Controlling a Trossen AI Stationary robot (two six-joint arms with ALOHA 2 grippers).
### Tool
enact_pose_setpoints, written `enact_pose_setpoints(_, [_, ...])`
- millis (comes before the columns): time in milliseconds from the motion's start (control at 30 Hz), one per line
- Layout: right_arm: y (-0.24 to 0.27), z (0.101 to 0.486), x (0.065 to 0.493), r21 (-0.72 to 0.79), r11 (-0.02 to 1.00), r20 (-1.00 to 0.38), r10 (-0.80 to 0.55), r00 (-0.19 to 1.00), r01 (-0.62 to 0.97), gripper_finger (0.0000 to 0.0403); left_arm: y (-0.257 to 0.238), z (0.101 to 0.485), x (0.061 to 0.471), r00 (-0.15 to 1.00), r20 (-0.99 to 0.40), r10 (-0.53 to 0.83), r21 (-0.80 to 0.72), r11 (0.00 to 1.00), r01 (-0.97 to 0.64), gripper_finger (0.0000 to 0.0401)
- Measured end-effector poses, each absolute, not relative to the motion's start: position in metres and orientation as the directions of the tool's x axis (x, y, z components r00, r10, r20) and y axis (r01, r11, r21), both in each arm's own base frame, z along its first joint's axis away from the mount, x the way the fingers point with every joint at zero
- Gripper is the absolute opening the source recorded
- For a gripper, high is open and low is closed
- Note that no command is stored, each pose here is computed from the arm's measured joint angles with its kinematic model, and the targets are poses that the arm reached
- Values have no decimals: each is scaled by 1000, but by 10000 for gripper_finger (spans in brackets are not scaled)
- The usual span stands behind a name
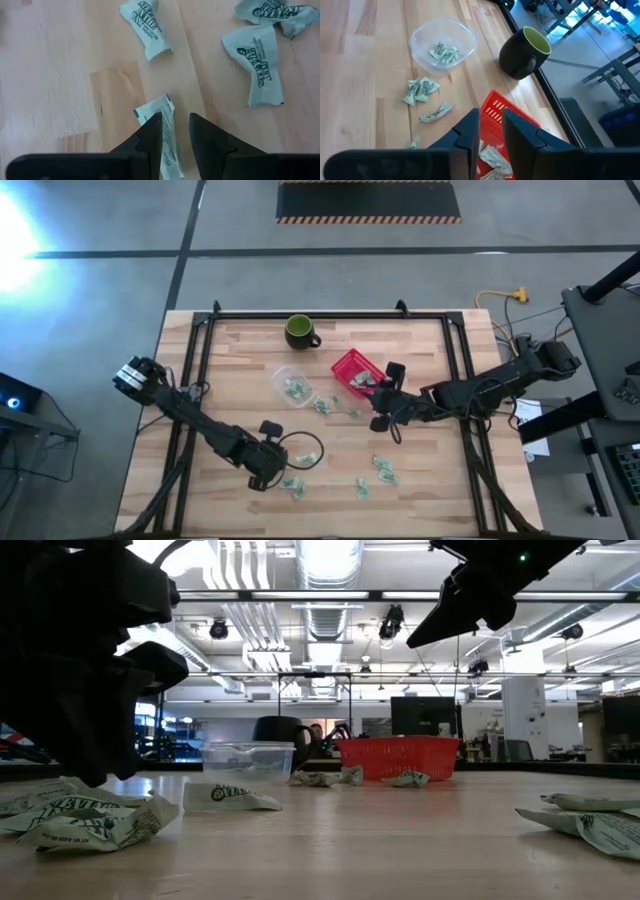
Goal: Pick and place items into bin
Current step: Put the stevia packet into the transparent bin
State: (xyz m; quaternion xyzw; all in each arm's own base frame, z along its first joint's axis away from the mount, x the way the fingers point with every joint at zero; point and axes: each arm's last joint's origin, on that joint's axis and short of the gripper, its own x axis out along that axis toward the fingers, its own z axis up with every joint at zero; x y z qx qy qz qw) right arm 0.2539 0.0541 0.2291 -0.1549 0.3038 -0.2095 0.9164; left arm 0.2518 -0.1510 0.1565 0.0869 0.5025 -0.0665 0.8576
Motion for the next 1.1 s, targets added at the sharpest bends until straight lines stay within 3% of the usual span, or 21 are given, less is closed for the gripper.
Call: enact_pose_setpoints(1100, [54,228,253,-401,866,-497,-480,723,299,68,-138,144,245,430,-903,5,82,984,161,73])
